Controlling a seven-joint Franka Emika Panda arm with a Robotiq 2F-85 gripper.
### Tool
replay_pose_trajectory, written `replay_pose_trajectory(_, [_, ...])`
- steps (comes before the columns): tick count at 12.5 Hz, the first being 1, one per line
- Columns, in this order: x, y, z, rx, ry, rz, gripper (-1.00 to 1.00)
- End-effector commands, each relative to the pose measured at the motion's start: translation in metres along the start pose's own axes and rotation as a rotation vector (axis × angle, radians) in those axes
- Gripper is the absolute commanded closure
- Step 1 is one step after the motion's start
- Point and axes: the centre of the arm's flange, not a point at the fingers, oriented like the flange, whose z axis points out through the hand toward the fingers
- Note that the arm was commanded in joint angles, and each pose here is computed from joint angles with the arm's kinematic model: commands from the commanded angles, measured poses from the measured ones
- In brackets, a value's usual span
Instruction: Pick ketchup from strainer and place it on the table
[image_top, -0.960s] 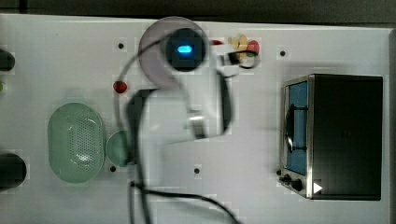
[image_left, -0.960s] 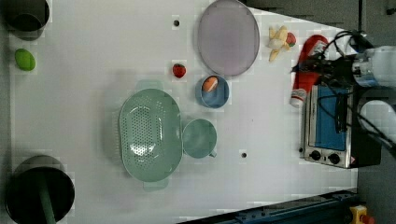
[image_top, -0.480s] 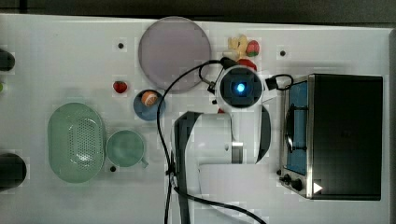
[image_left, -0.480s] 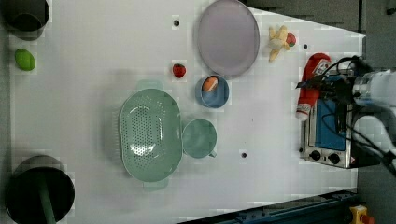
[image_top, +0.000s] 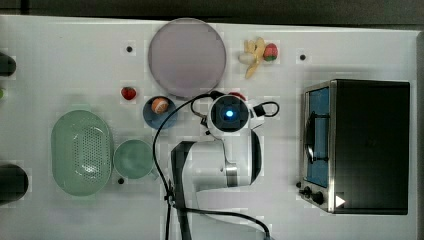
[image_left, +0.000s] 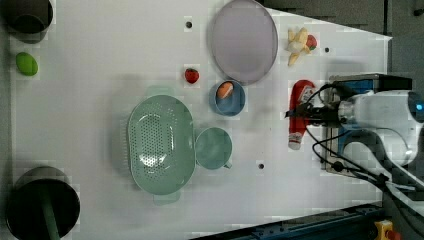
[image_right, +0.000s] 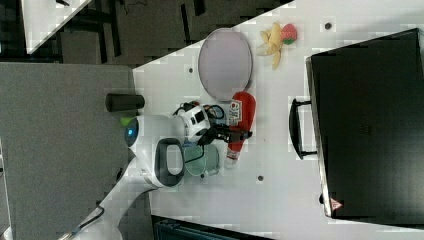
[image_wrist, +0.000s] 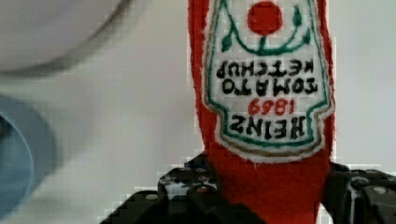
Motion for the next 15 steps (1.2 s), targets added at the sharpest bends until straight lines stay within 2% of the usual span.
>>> replay_pose_trajectory(1, [-0.002,-0.002,0.015,0.013,-0.004,-0.042,-0.46])
replay_pose_trajectory(3, [0.000,-0.003,0.020,0.029,0.010,-0.040,-0.90])
replay_pose_trajectory(4, [0.002,-0.004,0.016,0.031,0.020,-0.041,-1.00])
replay_pose_trajectory(9, [0.031,-0.004,-0.080,0.031,0.148,0.044,-1.00])
replay_pose_trajectory(10, [0.035,-0.003,-0.104,0.043,0.149,0.102,-1.00])
replay_pose_trajectory(13, [0.044,-0.006,-0.183,0.123,0.112,0.223,-1.00])
replay_pose_trajectory(15, [0.046,-0.006,-0.239,0.142,0.088,0.290,-1.00])
